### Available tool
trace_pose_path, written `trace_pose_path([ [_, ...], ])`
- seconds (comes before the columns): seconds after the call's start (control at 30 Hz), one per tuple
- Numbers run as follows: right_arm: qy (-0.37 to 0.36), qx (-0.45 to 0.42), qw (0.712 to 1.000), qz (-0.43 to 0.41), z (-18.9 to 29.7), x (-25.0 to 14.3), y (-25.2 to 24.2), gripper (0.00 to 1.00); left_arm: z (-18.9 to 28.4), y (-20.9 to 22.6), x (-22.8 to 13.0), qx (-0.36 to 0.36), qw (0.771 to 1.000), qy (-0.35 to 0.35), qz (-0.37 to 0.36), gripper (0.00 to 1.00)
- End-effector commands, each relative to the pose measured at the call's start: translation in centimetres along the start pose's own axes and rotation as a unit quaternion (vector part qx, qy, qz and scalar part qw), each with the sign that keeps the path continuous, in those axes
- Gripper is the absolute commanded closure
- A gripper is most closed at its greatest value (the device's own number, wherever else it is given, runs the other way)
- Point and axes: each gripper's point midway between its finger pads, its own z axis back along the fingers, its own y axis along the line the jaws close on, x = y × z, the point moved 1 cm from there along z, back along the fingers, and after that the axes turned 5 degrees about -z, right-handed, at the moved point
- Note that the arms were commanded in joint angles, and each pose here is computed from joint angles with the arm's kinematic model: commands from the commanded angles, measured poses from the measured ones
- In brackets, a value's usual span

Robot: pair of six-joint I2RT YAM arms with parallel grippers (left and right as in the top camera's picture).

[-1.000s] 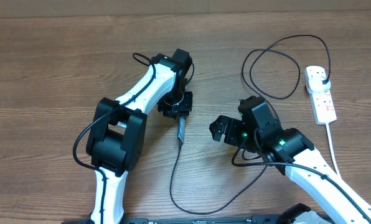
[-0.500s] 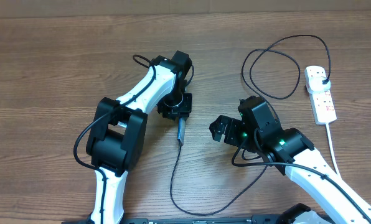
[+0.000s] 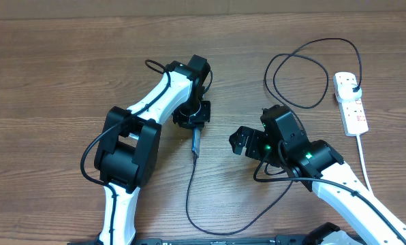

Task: Plug charger to phone and switch on socket
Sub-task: 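Lower the plugged phone onto its edge with the left gripper, then tip the phone down flat, screen up, with the left gripper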

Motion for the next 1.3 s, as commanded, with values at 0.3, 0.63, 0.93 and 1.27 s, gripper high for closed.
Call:
trace_pose_path([
  [0.3, -0.009, 0.002, 1.000, 0.004, 0.26, 0.55, 0.38, 0.00, 0.32, -0.38, -0.06, -0.002, 1.000, -0.004, -0.003, 0.70],
  [0.63, -0.009, 0.002, 1.000, 0.004, 0.26, 0.55, 0.38, 0.00, 0.32, -0.38, -0.06, -0.002, 1.000, -0.004, -0.003, 0.67],
  [0.93, -0.009, 0.002, 1.000, 0.004, 0.26, 0.55, 0.38, 0.00, 0.32, -0.37, -0.08, -0.002, 1.000, -0.004, -0.003, 0.56],
  [1.27, -0.009, 0.002, 1.000, 0.004, 0.26, 0.55, 0.38, 0.00, 0.32, -0.37, -0.10, -0.002, 1.000, -0.003, -0.003, 0.48],
])
